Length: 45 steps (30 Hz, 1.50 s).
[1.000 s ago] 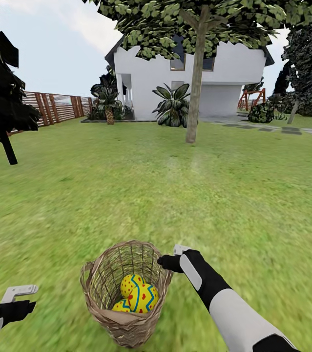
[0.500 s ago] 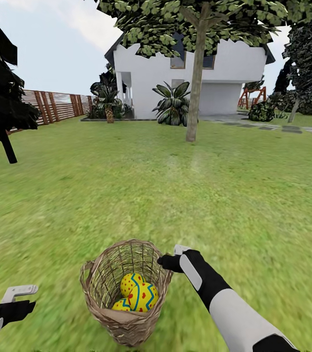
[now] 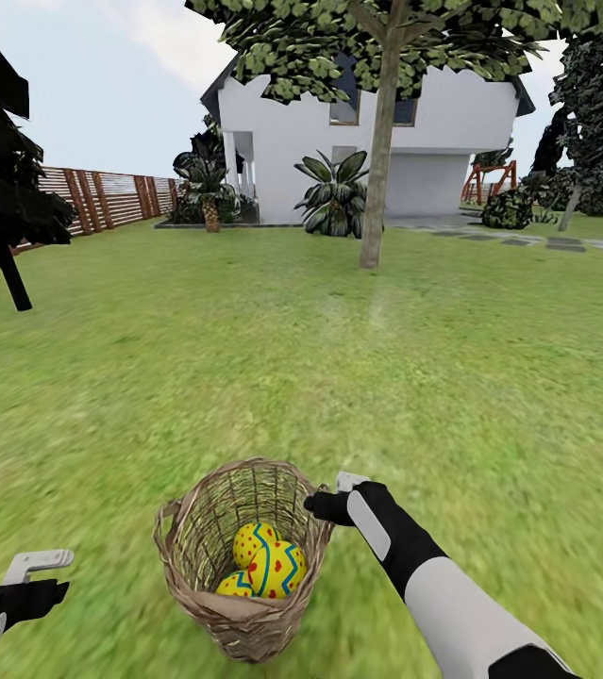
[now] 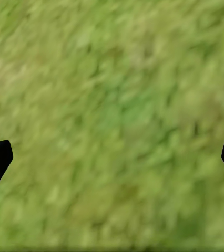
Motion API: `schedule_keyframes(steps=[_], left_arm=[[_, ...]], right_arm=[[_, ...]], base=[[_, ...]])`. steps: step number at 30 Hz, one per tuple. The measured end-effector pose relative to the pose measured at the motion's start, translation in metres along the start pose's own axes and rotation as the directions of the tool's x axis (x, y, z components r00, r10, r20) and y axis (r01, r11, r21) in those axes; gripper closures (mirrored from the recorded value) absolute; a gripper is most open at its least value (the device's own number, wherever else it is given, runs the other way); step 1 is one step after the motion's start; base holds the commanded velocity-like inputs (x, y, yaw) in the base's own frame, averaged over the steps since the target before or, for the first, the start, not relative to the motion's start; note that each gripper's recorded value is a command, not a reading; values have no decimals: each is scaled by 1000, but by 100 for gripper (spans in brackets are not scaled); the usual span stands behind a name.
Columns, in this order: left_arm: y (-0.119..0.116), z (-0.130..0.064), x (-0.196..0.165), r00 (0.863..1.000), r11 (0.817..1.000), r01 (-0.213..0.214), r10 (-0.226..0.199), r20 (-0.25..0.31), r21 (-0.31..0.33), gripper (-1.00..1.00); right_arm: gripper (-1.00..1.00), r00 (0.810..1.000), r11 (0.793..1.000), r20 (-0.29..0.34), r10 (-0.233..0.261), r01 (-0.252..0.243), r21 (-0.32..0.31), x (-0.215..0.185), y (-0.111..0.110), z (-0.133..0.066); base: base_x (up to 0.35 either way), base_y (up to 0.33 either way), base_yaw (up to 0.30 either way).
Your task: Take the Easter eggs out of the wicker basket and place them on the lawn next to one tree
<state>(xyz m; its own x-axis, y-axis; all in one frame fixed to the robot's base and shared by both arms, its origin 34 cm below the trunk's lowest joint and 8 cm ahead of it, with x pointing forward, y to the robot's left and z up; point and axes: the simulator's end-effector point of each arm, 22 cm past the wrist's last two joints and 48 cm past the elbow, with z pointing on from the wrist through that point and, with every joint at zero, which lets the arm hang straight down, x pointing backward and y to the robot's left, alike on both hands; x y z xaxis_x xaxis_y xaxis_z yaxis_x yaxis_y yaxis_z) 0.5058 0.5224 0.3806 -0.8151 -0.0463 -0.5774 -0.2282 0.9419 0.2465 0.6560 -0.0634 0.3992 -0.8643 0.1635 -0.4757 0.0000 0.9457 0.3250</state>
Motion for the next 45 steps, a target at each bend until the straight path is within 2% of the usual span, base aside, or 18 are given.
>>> schedule_keyframes(steps=[8,9,28,35,45], left_arm=[[0,0,0,1000,1000,0,0,0,0,-100],[0,0,0,1000,1000,0,0,0,0,-100],[0,0,0,1000,1000,0,0,0,1,-100],[2,-8,-10,1000,1000,9,-9,26,1,-100],[14,-22,-27,1000,1000,12,-12,22,-29,-100]], right_arm=[[-100,1000,1000,0,0,0,0,0,0,0],[100,1000,1000,0,0,0,0,0,0,0],[100,1000,1000,0,0,0,-1,0,0,0],[100,1000,1000,27,-8,8,-4,-11,5,-13],[100,1000,1000,28,-12,12,1,-27,12,-28]], base=[[0,0,0],[0,0,0],[0,0,0],[0,0,0],[0,0,0]])
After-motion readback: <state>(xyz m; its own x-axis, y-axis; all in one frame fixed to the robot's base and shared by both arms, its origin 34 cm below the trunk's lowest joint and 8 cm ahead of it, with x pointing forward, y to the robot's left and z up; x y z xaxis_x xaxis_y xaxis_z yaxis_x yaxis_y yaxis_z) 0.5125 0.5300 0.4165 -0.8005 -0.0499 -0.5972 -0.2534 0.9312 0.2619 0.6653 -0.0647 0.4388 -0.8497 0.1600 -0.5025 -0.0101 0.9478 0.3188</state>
